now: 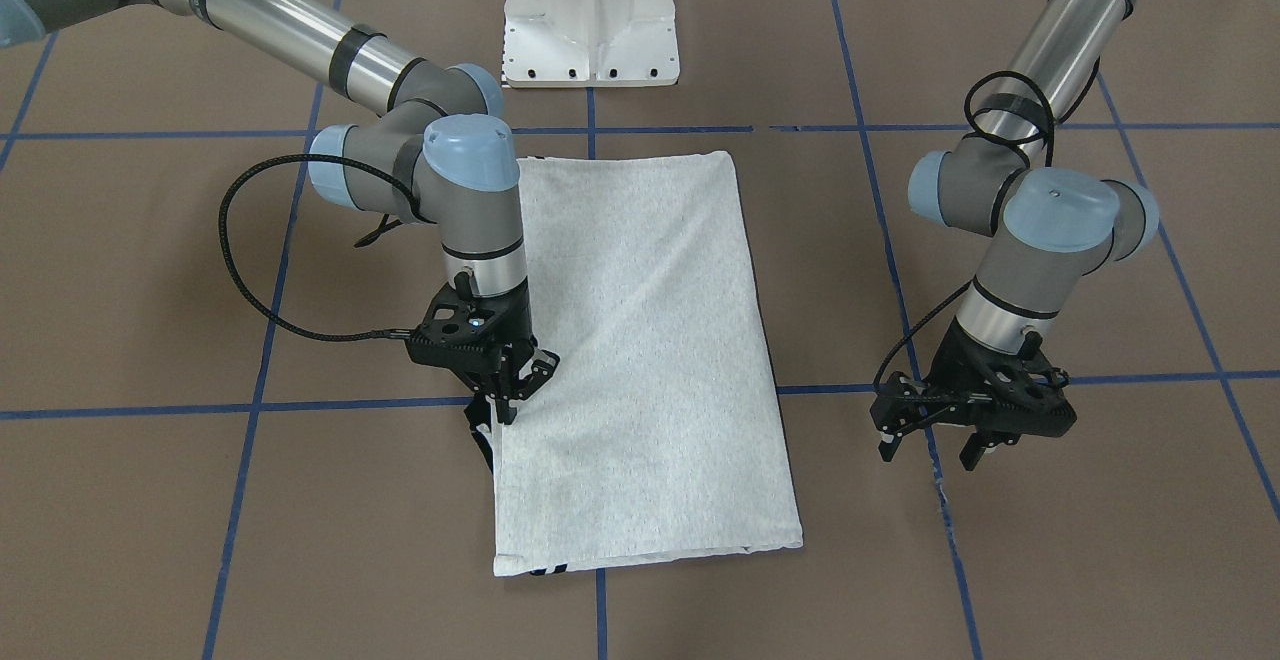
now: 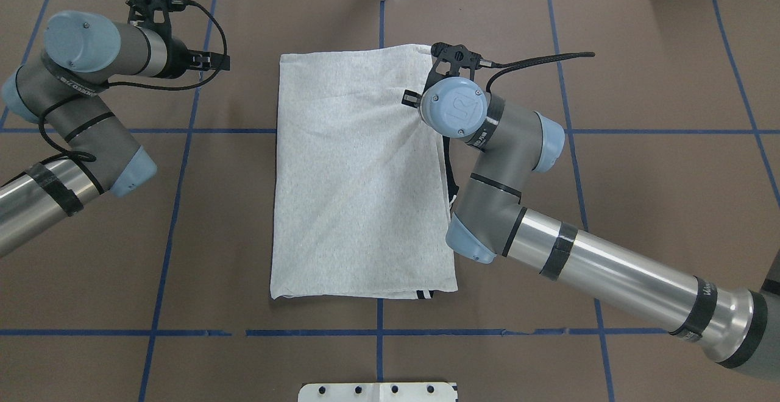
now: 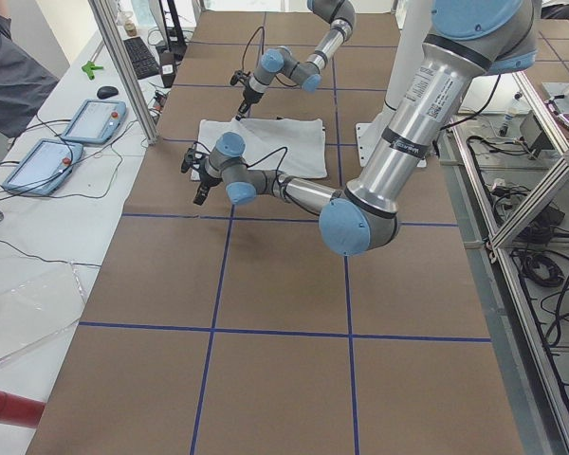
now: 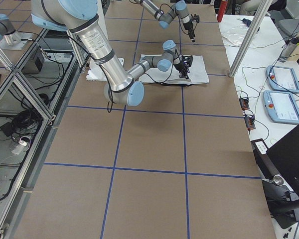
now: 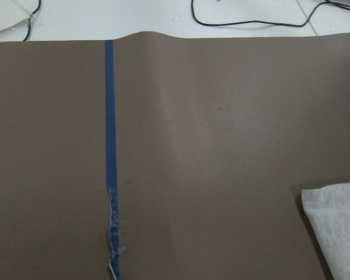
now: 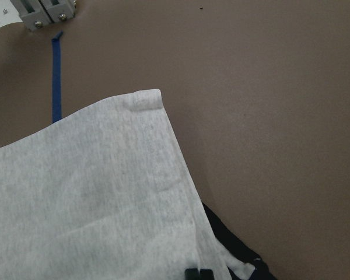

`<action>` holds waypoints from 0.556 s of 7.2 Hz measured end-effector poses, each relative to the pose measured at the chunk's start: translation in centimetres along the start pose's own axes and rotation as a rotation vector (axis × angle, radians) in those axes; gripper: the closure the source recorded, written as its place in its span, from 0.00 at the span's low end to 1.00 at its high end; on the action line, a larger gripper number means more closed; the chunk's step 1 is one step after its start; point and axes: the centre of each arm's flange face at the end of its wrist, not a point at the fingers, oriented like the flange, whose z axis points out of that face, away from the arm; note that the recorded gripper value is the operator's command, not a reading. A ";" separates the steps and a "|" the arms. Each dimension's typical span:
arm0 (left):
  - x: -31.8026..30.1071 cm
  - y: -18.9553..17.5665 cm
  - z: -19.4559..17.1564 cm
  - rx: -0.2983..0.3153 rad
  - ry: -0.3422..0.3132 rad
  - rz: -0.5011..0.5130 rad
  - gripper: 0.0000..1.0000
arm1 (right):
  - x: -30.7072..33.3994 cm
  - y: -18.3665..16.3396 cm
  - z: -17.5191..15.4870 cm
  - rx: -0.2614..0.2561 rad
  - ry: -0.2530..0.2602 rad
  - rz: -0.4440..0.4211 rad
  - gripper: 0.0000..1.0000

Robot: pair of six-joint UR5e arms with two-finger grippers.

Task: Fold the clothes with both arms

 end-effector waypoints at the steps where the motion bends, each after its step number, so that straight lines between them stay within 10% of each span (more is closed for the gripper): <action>1: 0.0 0.0 0.0 0.000 0.000 -0.001 0.00 | 0.4 -0.1 0.2 0.001 0.006 -0.001 0.00; 4: 1.2 -0.2 -1.3 -0.011 0.040 0.006 0.00 | 0.0 -0.7 -1.7 -0.059 -0.034 -0.028 0.00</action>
